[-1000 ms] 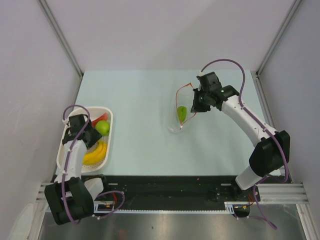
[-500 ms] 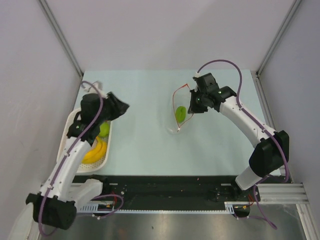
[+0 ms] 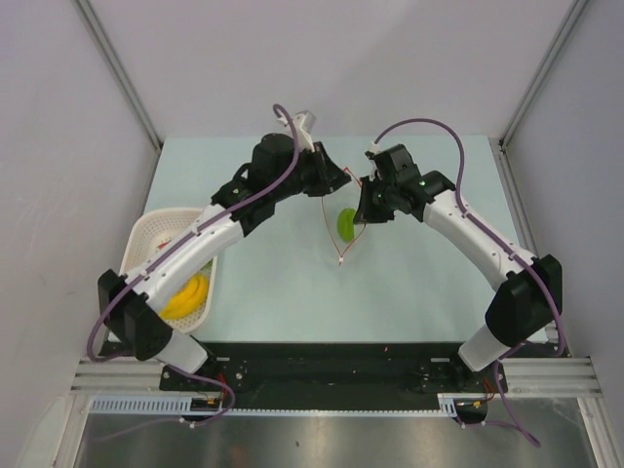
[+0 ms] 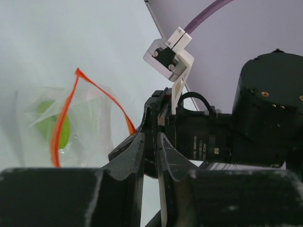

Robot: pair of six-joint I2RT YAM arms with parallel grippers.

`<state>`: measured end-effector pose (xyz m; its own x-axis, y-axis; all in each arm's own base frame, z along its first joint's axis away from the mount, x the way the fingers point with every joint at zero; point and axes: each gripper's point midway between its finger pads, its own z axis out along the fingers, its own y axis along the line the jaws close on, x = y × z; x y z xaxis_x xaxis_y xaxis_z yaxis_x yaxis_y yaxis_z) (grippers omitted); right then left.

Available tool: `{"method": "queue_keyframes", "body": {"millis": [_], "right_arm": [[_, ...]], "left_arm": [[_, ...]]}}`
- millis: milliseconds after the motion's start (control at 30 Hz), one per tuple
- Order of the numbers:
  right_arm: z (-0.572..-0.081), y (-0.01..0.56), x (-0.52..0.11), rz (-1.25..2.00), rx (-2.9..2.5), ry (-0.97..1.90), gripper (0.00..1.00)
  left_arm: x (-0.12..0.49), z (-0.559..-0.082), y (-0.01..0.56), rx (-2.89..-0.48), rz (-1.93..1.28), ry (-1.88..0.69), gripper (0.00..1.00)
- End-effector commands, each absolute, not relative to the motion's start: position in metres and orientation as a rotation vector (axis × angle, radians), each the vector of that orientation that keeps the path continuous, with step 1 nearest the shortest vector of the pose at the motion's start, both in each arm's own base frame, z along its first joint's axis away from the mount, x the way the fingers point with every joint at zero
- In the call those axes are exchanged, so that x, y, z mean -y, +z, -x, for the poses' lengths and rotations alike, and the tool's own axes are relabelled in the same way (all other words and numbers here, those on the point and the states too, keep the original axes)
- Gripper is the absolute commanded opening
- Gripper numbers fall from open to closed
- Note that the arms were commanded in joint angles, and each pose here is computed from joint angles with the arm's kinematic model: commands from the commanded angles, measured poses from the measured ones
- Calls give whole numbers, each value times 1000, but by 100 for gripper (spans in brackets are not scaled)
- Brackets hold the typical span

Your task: Open the zip-top bag and remove the fake food

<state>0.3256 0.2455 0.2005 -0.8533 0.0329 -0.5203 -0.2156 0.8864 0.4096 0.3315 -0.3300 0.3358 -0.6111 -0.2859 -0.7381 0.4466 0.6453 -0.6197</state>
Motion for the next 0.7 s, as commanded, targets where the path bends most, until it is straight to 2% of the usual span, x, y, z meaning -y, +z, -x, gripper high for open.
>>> {"method": "queue_keyframes", "body": {"millis": [0, 133, 300, 533, 667], "right_arm": [[-324, 225, -251, 116, -2458, 708, 0], [-325, 228, -247, 96, -2450, 698, 0], [-326, 227, -248, 83, -2455, 705, 0], [-322, 223, -255, 94, -2472, 718, 0], [-320, 219, -259, 109, -2482, 716, 0]], "left_arm": [[348, -341, 334, -2017, -86, -1031, 17], [348, -342, 290, -2167, -31, -931, 10], [345, -349, 244, -2321, 96, -774, 10], [349, -367, 221, -2400, 252, -584, 8], [349, -364, 222, -2439, 370, -566, 9]]}}
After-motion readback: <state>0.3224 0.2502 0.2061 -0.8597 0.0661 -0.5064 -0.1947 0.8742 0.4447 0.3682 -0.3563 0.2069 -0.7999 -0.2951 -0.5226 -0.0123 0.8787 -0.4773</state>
